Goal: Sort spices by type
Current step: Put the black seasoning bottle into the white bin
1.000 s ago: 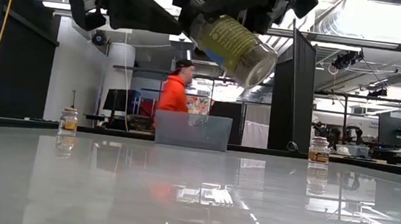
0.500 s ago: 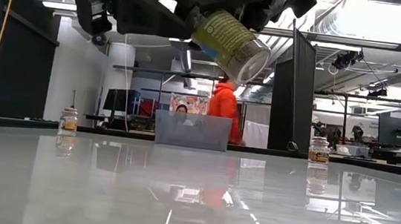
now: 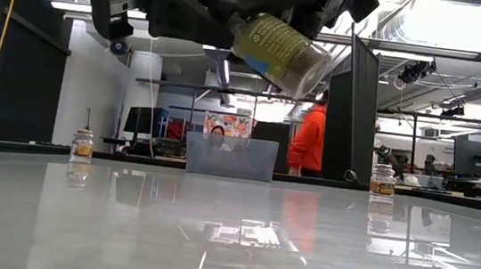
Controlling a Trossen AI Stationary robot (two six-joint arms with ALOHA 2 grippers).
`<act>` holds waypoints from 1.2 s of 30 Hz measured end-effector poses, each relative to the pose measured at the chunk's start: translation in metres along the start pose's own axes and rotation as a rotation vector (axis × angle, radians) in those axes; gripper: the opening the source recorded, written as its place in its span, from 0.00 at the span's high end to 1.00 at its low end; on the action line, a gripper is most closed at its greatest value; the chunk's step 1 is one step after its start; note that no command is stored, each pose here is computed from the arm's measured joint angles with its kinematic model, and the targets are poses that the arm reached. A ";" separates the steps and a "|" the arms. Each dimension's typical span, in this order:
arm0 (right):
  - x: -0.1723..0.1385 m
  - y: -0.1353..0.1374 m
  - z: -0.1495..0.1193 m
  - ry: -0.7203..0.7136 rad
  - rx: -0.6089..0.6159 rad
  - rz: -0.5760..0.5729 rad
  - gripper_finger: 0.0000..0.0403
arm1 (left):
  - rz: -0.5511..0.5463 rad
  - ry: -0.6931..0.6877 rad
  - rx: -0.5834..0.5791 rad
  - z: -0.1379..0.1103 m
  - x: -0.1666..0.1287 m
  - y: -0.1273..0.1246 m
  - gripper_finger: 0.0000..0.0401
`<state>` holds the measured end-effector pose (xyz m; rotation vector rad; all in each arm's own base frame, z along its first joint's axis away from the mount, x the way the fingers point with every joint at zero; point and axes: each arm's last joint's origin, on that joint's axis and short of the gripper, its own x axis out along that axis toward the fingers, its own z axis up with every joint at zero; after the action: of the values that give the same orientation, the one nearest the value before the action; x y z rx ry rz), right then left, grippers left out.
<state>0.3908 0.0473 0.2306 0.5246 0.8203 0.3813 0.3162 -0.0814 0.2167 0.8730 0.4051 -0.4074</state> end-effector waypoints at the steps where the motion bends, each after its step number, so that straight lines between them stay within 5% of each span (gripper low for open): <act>1: 0.000 -0.001 0.000 -0.002 0.027 -0.001 0.50 | 0.003 0.012 -0.008 0.000 -0.001 0.000 0.58; 7: -0.012 -0.004 0.007 -0.041 0.162 -0.011 0.15 | -0.006 0.141 -0.082 -0.007 -0.010 -0.002 0.58; 10: -0.026 -0.004 0.010 -0.048 0.191 -0.014 0.08 | -0.022 0.219 -0.154 -0.011 -0.017 -0.005 0.58; 18: -0.081 -0.011 0.008 -0.043 0.167 -0.227 0.07 | -0.122 0.499 -0.469 -0.017 -0.066 -0.013 0.58; 28: -0.099 -0.019 0.008 -0.075 0.064 -0.442 0.06 | -0.043 0.721 -1.103 0.051 -0.155 0.043 0.58; 36: -0.103 -0.028 0.003 -0.039 0.084 -0.551 0.06 | -0.140 1.068 -1.246 0.070 -0.157 0.003 0.59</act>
<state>0.3324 -0.0290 0.2765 0.3623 0.9081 -0.1699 0.1966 -0.1081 0.3366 -0.2591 1.4994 0.2645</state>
